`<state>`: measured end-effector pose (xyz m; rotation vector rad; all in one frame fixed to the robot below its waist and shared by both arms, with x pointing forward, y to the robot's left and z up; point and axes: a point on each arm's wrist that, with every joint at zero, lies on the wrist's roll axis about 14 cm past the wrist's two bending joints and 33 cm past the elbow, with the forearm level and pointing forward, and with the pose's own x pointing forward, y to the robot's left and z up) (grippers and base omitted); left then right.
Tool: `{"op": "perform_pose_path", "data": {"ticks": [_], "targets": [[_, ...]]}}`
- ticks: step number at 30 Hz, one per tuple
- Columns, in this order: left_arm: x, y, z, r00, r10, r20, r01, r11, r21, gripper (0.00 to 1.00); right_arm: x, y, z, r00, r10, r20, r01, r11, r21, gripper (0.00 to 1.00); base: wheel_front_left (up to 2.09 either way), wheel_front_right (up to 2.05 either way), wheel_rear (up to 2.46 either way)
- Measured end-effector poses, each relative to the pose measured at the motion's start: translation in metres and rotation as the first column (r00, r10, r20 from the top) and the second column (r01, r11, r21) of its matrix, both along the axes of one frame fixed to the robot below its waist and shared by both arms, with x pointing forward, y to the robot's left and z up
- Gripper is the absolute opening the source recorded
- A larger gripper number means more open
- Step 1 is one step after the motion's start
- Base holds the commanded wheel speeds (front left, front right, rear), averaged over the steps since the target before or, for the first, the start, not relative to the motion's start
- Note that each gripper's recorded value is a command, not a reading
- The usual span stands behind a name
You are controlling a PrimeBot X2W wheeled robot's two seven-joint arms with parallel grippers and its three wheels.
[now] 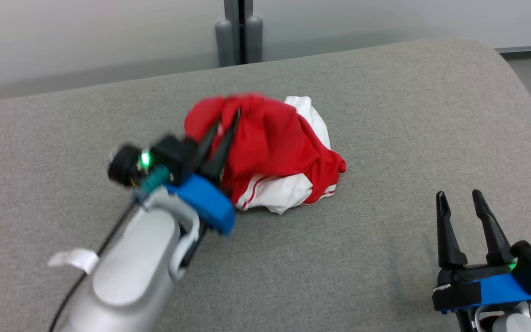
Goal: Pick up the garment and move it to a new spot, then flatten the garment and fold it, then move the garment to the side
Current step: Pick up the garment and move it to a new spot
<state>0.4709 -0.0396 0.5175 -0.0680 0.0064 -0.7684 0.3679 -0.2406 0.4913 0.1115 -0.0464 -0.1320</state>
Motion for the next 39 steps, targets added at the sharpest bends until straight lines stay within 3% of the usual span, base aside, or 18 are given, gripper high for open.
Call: {"op": "perform_pose_path", "data": {"ticks": [6, 9, 10, 11, 17, 21, 30, 36, 39], "targets": [[-0.056, 0.007, -0.076, 0.982, -0.008, -0.189, 0.020, 0.998, 0.062, 0.00, 0.007, 0.007, 0.001, 1.000, 0.024, 0.006, -0.024, 1.000, 0.003, 1.00, 0.00, 0.00, 0.00], [-0.073, 0.005, -0.088, 0.974, -0.020, -0.227, 0.036, 0.997, 0.065, 0.00, 0.008, 0.011, 0.001, 0.999, 0.035, 0.009, -0.035, 0.999, 0.006, 1.00, 0.00, 0.00, 0.00], [-0.079, 0.004, -0.091, 0.971, -0.023, -0.240, 0.041, 0.997, 0.068, 0.15, 0.008, 0.013, 0.002, 0.999, 0.040, 0.011, -0.040, 0.999, 0.007, 1.00, 0.00, 0.00, 0.00], [-0.082, 0.005, -0.093, 0.969, -0.019, -0.245, 0.037, 0.997, 0.067, 1.00, 0.009, 0.014, 0.003, 0.999, 0.045, 0.014, -0.045, 0.999, 0.008, 1.00, 0.00, 0.00, 0.00], [-0.066, 0.024, -0.061, 0.986, 0.094, -0.140, -0.091, 0.995, 0.029, 1.00, 0.005, 0.022, 0.005, 0.998, 0.066, 0.021, -0.067, 0.998, 0.009, 1.00, 0.00, 0.00, 0.00], [-0.049, 0.058, -0.031, 0.975, 0.216, -0.049, -0.216, 0.976, -0.003, 1.00, 0.006, 0.026, 0.009, 0.996, 0.080, 0.033, -0.081, 0.997, 0.007, 1.00, 0.00, 0.00, 0.00], [-0.050, 0.165, 0.001, 0.848, 0.528, 0.056, -0.526, 0.850, -0.037, 1.00, 0.008, 0.045, 0.015, 0.989, 0.139, 0.050, -0.139, 0.990, -0.004, 1.00, 0.00, 0.00, 0.00], [-0.070, 0.217, 0.007, 0.750, 0.654, 0.097, -0.655, 0.755, -0.034, 1.00, 0.009, 0.056, 0.017, 0.983, 0.172, 0.057, -0.172, 0.985, -0.011, 1.00, 0.00, 0.00, 0.00], [-0.082, 0.231, 0.004, 0.721, 0.686, 0.096, -0.688, 0.726, -0.026, 1.00, 0.006, 0.059, 0.016, 0.982, 0.181, 0.052, -0.181, 0.983, -0.010, 1.00, 0.00, 0.00, 0.00]]}}
